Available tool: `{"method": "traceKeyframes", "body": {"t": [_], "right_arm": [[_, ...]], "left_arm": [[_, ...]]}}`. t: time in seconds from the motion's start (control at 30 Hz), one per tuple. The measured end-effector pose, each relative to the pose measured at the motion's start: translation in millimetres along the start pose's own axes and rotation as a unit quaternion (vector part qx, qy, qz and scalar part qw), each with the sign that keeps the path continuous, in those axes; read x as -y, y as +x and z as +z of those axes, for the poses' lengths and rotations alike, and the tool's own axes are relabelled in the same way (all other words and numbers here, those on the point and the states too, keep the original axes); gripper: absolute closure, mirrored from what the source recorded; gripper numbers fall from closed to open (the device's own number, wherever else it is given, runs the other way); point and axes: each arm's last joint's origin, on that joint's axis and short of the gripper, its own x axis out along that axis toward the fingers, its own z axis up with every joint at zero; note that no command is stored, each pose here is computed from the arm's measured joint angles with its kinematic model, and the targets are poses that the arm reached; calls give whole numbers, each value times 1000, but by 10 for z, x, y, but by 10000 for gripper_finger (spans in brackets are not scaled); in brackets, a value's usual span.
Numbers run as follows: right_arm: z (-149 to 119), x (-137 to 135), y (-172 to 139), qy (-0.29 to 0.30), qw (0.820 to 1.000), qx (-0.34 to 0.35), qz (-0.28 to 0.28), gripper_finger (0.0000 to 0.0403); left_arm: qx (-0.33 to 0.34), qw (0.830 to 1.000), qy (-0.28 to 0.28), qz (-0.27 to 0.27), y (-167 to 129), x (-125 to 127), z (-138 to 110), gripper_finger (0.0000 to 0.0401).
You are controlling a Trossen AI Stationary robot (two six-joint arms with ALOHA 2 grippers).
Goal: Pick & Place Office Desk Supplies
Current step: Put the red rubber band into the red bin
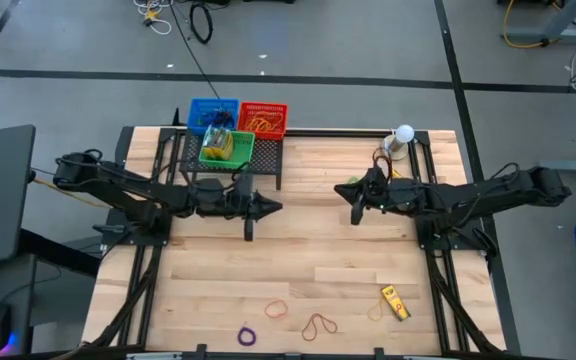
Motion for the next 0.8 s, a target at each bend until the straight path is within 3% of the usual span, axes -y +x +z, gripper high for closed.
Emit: {"method": "traceKeyframes", "body": {"t": [0.13, 0.3, 0.57, 0.8], "right_arm": [[-50, -50, 62, 39, 997, -35, 53, 371], [-265, -483, 37, 15, 985, -116, 129, 396], [-834, -1210, 19, -37, 956, -278, 84, 372], [-1292, -1680, 271, -105, 910, -397, 61, 313]], "left_arm": [[-9, 1000, 0, 10, -7, -23, -35, 394], [-8, 1000, 23, 2, -10, -1, -34, 394], [-17, 999, 31, -7, -21, 86, -74, 394], [-11, 999, 27, 20, -20, 64, -68, 394]]}}
